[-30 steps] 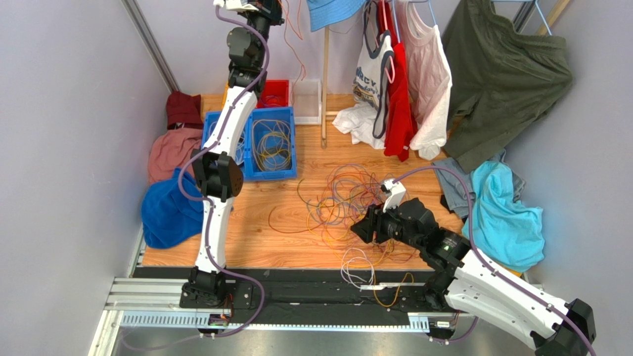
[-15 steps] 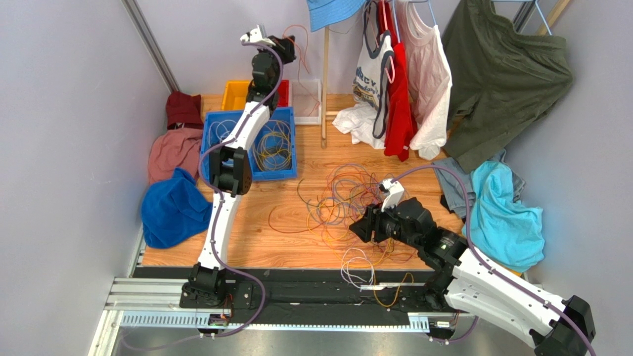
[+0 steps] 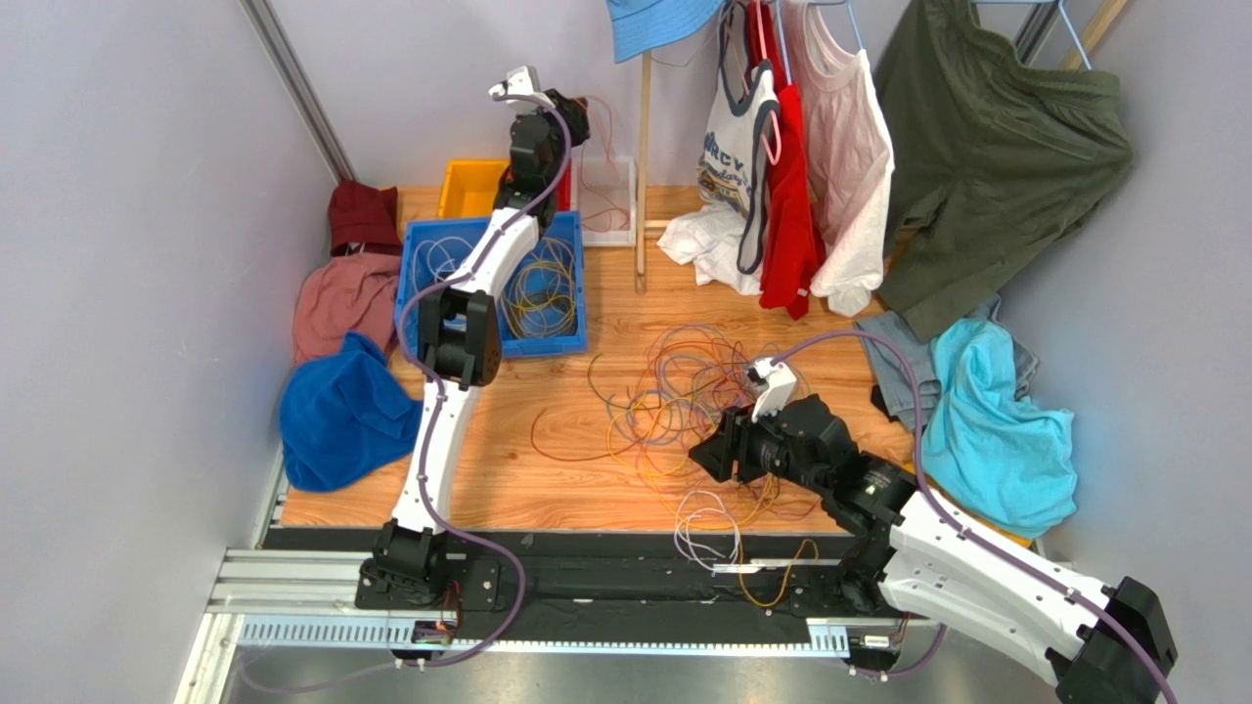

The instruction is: Untangle the cables

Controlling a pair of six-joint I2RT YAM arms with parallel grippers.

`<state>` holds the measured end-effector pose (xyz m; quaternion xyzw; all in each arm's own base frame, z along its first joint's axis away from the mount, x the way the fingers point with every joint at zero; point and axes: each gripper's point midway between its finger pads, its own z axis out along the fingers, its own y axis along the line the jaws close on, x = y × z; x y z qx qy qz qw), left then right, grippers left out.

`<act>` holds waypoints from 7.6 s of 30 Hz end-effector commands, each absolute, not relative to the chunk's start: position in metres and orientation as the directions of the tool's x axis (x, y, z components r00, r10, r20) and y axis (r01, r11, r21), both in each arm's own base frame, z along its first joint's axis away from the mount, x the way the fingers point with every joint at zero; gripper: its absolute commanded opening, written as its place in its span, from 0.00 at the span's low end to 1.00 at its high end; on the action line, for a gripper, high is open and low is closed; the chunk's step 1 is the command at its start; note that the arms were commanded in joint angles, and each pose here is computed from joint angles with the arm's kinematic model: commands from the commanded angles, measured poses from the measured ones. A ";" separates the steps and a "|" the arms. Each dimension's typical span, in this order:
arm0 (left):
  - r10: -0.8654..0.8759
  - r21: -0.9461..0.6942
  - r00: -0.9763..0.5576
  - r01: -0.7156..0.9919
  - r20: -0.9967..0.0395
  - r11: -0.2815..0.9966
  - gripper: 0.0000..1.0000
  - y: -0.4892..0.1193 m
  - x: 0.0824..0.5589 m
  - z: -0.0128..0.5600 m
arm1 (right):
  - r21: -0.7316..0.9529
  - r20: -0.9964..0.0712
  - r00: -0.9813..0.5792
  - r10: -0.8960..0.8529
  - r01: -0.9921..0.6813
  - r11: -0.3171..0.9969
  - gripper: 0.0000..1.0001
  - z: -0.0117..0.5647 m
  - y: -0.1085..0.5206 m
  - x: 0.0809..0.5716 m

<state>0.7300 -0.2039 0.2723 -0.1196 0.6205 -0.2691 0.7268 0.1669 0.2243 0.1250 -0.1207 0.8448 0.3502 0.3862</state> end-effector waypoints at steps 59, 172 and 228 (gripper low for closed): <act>-0.155 -0.472 -0.724 0.258 -0.672 0.843 0.94 -0.316 0.233 0.134 | 0.399 -0.742 -0.642 0.192 -0.193 0.896 0.56 0.126 0.165 0.185; -0.338 -0.381 -0.289 0.891 -0.896 0.248 0.88 -0.292 0.126 0.266 | 0.442 -0.869 -0.476 0.135 -0.624 0.645 0.00 0.344 0.274 0.186; -0.231 -0.108 0.163 0.544 -0.959 0.832 0.00 -0.236 0.259 0.624 | 0.469 -0.854 -0.477 0.209 -0.532 0.705 0.55 0.253 0.203 0.157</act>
